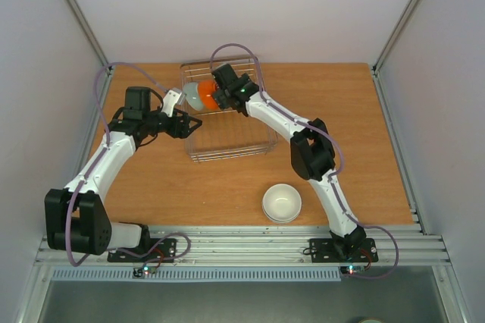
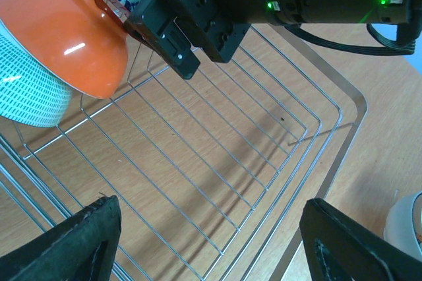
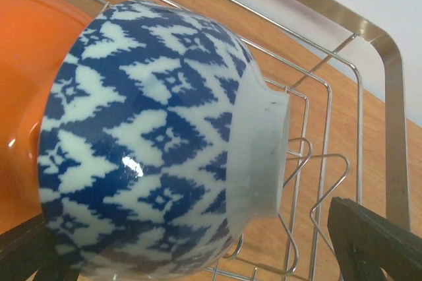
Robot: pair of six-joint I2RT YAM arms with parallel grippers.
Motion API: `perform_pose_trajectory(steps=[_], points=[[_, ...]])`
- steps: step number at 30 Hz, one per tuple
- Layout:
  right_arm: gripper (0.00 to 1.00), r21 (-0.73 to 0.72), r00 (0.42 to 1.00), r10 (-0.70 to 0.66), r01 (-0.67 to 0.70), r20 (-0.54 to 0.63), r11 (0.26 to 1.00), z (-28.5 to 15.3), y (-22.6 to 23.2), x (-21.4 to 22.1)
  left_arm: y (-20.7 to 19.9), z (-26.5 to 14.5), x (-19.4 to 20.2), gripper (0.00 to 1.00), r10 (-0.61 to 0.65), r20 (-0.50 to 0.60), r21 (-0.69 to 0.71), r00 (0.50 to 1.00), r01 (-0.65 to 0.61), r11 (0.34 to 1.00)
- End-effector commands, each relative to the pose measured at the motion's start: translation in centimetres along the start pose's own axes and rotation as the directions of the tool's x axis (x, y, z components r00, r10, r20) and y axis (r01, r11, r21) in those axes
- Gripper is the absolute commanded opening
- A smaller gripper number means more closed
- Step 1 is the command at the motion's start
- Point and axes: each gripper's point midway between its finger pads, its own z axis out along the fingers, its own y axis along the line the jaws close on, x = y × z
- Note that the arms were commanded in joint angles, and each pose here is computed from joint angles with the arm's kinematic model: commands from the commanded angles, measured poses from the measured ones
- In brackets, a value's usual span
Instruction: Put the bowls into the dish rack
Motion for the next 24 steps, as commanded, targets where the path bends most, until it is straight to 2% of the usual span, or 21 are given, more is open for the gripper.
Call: perform_pose_trajectory(steps=[1, 17, 24], points=[[0.99, -0.060, 0.999, 0.010, -0.008, 0.036, 0.998, -2.2, 0.9, -1.2, -0.6, -0.3, -0.9, 0.75, 0.034, 0.028, 0.015, 0.999, -0.034, 0.999], [0.99, -0.102, 0.997, 0.038, -0.031, 0.065, 0.994, -4.1, 1.1, -1.9, -0.7, -0.5, -1.0, 0.75, 0.036, 0.032, 0.017, 0.999, -0.036, 0.999], [0.98, -0.157, 0.988, 0.116, -0.099, 0.104, 0.983, -9.7, -0.6, -2.2, -0.6, -0.4, -1.0, 0.74, 0.033, 0.032, 0.017, 0.999, -0.033, 0.999]])
